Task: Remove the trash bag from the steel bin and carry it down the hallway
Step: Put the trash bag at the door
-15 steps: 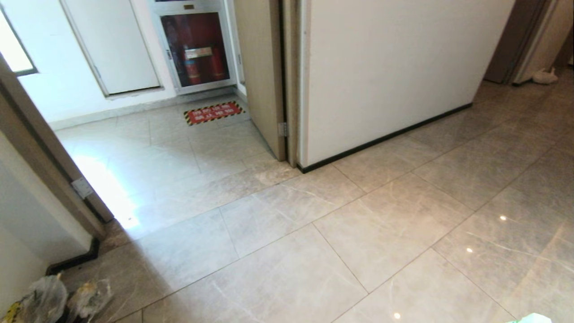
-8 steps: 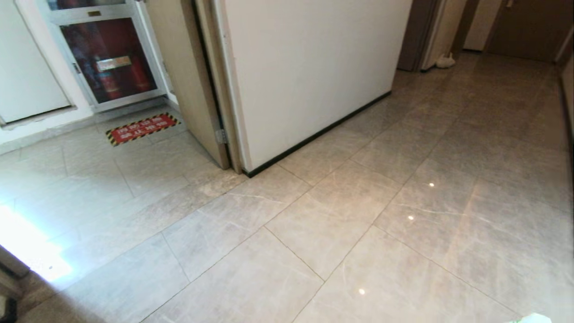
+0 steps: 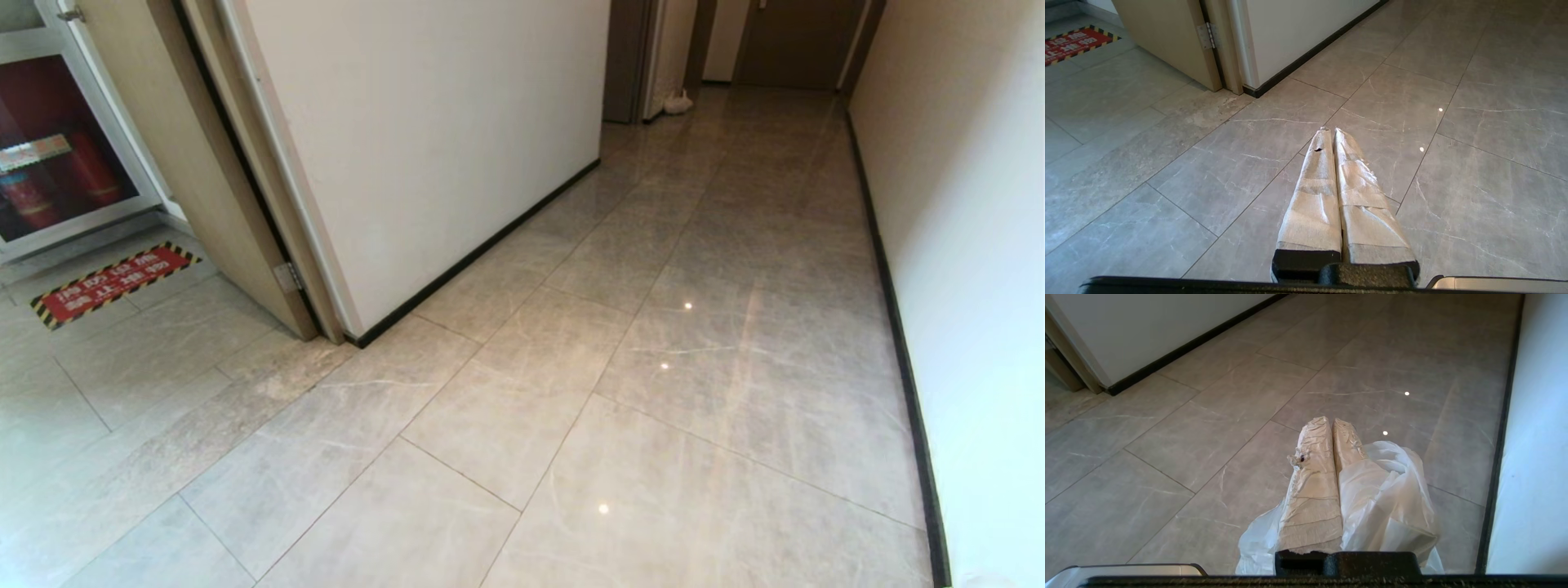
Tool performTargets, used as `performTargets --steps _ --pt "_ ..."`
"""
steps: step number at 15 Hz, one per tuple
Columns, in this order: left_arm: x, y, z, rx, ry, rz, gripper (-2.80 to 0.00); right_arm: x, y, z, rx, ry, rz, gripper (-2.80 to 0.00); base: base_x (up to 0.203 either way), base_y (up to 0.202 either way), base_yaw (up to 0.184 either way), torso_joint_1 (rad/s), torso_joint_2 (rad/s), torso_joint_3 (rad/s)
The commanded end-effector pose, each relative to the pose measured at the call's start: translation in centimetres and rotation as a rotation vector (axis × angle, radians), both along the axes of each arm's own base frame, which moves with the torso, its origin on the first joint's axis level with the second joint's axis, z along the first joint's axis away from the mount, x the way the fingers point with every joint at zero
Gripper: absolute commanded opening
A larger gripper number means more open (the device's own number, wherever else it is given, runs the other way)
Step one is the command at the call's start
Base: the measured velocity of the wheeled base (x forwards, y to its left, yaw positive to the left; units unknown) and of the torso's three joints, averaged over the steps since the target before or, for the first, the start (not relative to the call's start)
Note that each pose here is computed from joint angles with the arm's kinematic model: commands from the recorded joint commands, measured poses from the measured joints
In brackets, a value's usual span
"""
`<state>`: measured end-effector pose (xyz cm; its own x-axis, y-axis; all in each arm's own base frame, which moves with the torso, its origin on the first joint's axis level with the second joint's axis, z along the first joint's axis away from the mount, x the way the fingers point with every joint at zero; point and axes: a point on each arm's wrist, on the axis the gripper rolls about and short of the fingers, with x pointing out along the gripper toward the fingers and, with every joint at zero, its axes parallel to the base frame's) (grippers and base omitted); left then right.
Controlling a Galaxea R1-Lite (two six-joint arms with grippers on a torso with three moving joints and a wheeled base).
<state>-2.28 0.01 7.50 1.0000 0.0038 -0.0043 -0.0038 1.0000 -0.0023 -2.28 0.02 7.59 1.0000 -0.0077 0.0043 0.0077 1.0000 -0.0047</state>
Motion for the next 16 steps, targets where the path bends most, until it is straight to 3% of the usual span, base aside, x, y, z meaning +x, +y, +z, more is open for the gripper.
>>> performTargets --steps 1,8,16 --pt "0.0 0.0 0.0 -0.002 0.0 0.001 -2.8 0.0 0.0 0.0 -0.001 0.0 0.0 -2.8 0.0 0.0 0.0 0.0 0.0 0.0" --pt "0.0 0.0 0.0 -0.002 0.0 0.001 -2.8 0.0 0.0 0.0 0.0 0.0 0.0 -2.8 0.0 0.0 0.0 0.001 0.0 -0.004" --pt "0.0 0.0 0.0 -0.002 0.0 0.001 -2.8 0.0 0.0 0.0 0.0 0.0 0.0 -2.8 0.0 0.0 0.0 0.004 0.0 -0.179"
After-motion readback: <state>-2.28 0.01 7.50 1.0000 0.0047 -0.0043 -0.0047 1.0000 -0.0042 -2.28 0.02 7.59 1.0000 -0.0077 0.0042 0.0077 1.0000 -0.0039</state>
